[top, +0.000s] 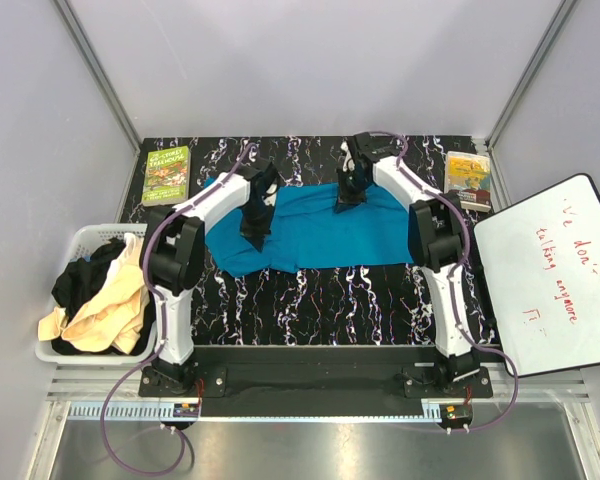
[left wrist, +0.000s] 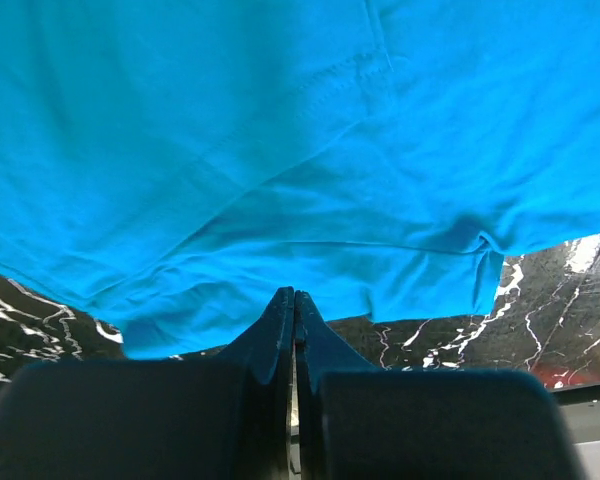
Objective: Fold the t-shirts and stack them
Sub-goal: Fold the flattened tshirt in 1/3 of the way, then grap the side of the flattened tshirt closest away from the robot with both arms
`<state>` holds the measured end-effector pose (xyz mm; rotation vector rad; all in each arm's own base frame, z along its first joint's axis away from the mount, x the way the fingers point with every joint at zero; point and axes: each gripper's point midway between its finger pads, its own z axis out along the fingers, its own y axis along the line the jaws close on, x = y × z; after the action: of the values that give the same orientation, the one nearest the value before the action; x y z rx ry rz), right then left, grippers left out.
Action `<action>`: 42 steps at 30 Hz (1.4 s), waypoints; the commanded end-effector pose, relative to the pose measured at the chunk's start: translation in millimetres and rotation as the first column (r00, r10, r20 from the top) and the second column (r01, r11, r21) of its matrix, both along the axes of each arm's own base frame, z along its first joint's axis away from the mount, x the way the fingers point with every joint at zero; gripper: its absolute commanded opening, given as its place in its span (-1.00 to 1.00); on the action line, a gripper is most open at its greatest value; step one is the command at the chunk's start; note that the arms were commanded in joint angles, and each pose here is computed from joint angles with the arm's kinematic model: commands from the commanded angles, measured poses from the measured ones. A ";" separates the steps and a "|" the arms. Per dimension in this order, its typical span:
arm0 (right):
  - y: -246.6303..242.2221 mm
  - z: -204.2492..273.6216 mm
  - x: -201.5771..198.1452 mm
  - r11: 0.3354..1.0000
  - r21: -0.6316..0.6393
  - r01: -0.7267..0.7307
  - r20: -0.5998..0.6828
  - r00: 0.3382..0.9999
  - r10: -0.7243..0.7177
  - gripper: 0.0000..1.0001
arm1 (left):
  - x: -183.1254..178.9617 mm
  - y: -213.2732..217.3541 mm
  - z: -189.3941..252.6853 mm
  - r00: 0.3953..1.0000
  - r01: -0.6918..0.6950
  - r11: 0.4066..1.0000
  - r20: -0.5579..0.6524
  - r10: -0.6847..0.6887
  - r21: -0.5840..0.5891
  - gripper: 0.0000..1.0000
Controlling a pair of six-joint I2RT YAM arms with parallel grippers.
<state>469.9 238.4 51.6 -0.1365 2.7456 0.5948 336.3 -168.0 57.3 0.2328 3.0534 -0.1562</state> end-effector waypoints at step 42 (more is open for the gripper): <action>50.7 77.6 -50.6 0.988 0.123 -0.093 0.073 0.994 0.085 -0.26 | -17.8 53.2 14.2 0.799 -0.568 0.814 0.157 0.581 -0.120 0.32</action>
<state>429.6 267.4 119.4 -0.2059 2.6692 0.6863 281.9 -113.9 76.2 -0.4599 2.9116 -0.1388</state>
